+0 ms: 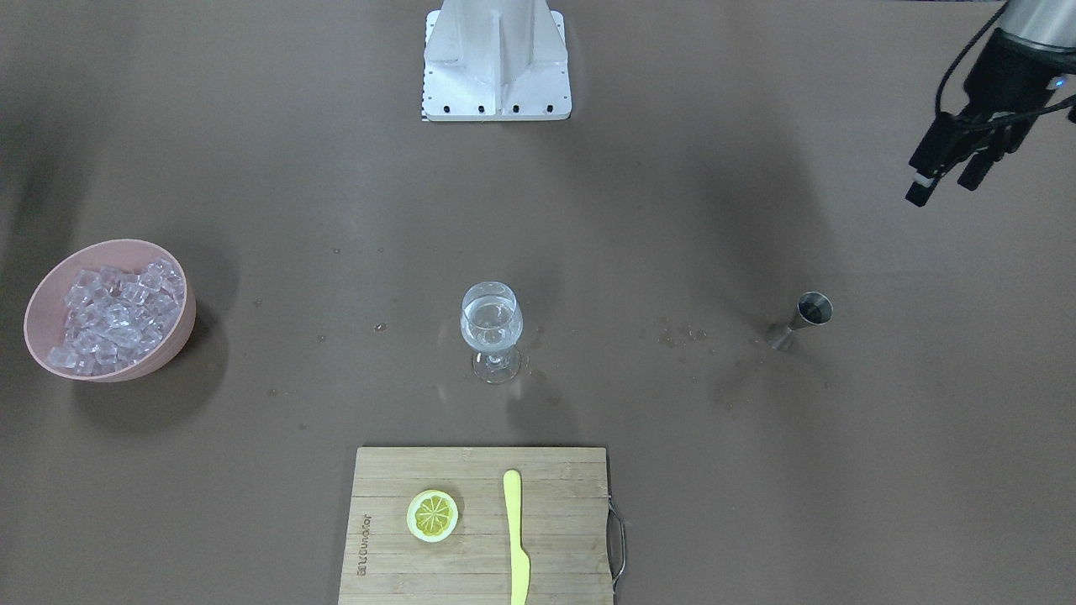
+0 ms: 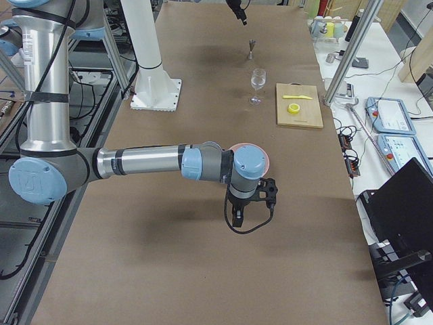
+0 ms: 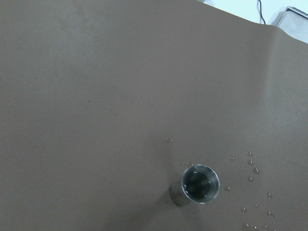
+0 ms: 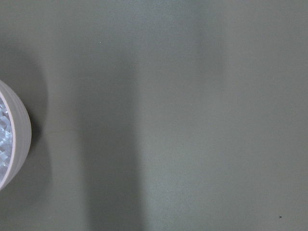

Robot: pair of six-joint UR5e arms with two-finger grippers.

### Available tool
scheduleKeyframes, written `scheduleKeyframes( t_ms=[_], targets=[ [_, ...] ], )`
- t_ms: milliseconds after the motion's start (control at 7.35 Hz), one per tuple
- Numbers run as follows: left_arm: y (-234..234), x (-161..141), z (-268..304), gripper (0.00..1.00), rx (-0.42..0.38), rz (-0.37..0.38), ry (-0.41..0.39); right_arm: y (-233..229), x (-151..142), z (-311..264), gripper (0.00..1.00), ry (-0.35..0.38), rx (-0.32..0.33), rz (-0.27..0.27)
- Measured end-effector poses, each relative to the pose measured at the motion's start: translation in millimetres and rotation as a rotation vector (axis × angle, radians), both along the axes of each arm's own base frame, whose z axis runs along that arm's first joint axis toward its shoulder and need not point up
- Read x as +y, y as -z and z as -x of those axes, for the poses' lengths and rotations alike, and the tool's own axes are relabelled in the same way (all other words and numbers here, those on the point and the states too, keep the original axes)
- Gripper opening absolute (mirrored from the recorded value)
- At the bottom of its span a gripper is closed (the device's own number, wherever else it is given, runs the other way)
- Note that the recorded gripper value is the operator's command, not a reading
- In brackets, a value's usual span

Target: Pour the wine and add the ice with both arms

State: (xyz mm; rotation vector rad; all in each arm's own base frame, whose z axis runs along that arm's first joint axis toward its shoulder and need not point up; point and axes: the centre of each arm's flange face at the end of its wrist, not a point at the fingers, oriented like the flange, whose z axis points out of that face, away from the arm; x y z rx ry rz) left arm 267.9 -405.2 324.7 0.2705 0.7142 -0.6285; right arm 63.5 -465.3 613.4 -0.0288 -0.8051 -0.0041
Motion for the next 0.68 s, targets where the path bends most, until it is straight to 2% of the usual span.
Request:
scheduleKeyframes(
  t_ms=[272,680],
  targets=[
    [21,28,-85,0.98,-0.107,-0.038,0.074,0,0,0,1.0,0.0,0.001,-0.002],
    [-18,27,-136,0.98,-0.249,-0.126,0.271,4,0,0,1.0,0.0,0.001,-0.01]
  ],
)
